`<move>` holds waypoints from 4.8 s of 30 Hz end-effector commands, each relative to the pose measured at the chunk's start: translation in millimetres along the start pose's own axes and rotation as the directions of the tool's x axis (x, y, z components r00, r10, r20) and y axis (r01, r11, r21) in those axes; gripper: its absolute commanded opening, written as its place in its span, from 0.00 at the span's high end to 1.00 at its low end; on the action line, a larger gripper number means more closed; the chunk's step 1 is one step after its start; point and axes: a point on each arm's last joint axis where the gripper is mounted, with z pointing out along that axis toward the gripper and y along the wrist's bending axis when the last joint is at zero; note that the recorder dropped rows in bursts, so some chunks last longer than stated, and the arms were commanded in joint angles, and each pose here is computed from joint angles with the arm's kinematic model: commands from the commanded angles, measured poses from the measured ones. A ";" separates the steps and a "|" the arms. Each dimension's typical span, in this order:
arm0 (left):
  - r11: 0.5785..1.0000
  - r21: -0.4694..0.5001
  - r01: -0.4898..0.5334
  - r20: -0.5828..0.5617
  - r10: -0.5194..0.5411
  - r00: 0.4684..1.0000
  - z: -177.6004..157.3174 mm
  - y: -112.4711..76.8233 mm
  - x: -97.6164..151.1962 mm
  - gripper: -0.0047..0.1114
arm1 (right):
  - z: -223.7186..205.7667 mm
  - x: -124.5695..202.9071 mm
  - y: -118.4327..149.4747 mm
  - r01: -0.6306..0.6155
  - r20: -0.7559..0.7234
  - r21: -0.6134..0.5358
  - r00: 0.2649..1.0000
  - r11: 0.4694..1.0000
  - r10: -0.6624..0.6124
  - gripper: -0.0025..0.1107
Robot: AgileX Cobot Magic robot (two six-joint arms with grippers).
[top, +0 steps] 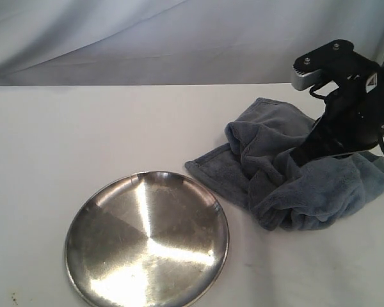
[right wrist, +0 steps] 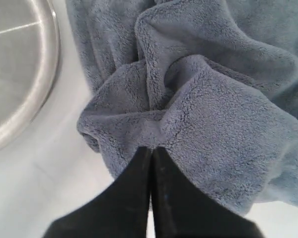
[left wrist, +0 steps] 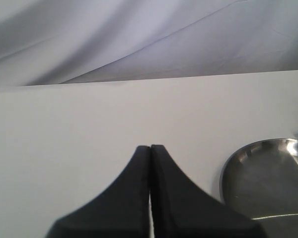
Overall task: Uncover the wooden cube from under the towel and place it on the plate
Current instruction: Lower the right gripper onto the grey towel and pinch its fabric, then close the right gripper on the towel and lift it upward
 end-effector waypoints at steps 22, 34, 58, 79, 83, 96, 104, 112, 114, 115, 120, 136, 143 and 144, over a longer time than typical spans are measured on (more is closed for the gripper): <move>1.000 0.004 0.002 0.008 -0.003 1.000 0.1 -0.3 0.3 0.96 | -1.5 0.6 -21.5 0.052 -0.009 0.234 0.999 0.971 -0.052 0.98; 1.000 0.004 0.002 0.008 -0.003 1.000 0.1 -0.3 0.3 0.96 | 46.6 -1.7 -12.5 -0.072 -0.122 0.090 0.989 0.993 0.083 0.98; 1.000 0.004 0.002 0.008 -0.003 1.000 0.1 -0.3 0.3 0.96 | 47.7 -8.5 -11.9 -0.083 -0.053 0.076 0.995 0.994 0.087 0.08; 1.000 0.004 0.002 0.008 -0.003 1.000 0.1 -0.3 0.3 0.96 | 47.7 -5.6 -5.9 -0.092 -0.091 0.014 0.992 0.996 0.093 0.08; 1.000 0.004 0.002 0.008 -0.003 1.000 0.1 -0.3 0.3 0.96 | 53.9 -1.3 -2.8 -0.089 -0.088 -0.011 0.992 0.996 0.088 0.08; 1.000 0.004 0.002 0.008 -0.003 1.000 0.1 -0.3 0.3 0.96 | 84.3 4.9 0.4 -0.127 -0.154 -0.049 0.981 0.991 0.118 0.16; 1.000 0.004 0.002 0.008 -0.003 1.000 0.1 -0.3 0.3 0.96 | 83.7 9.3 -2.1 -0.075 -0.198 -0.025 0.978 0.997 0.069 0.57; 1.000 0.004 0.002 0.008 -0.003 1.000 0.1 -0.3 0.3 0.96 | 83.7 9.4 -2.4 -0.072 -0.199 -0.023 0.978 0.997 0.066 0.89; 1.000 0.004 0.002 0.008 -0.003 1.000 0.1 -0.3 0.3 0.96 | 83.7 9.4 -2.4 -0.072 -0.199 -0.023 0.978 0.997 0.066 0.95; 1.000 0.004 0.002 0.008 -0.003 1.000 0.1 -0.3 0.3 0.96 | 83.7 9.4 -2.4 -0.072 -0.199 -0.023 0.978 0.997 0.066 0.98; 1.000 0.004 0.002 0.008 -0.003 1.000 0.1 -0.3 0.3 0.96 | 80.3 6.8 -2.9 -0.066 -0.180 -0.020 0.982 0.998 0.061 0.98; 1.000 0.004 0.002 0.008 -0.003 1.000 0.1 -0.3 0.3 0.96 | -24.8 0.8 1.1 -0.059 0.137 0.032 0.989 0.998 0.054 0.98; 1.000 0.004 0.002 0.008 -0.003 1.000 0.1 -0.3 0.3 0.96 | -74.9 14.5 8.8 -0.054 0.244 0.032 0.969 0.998 0.045 0.98; 1.000 0.004 0.002 0.008 -0.003 1.000 0.1 -0.3 0.3 0.96 | -81.7 18.1 10.1 -0.053 0.249 0.032 0.968 0.998 0.043 0.98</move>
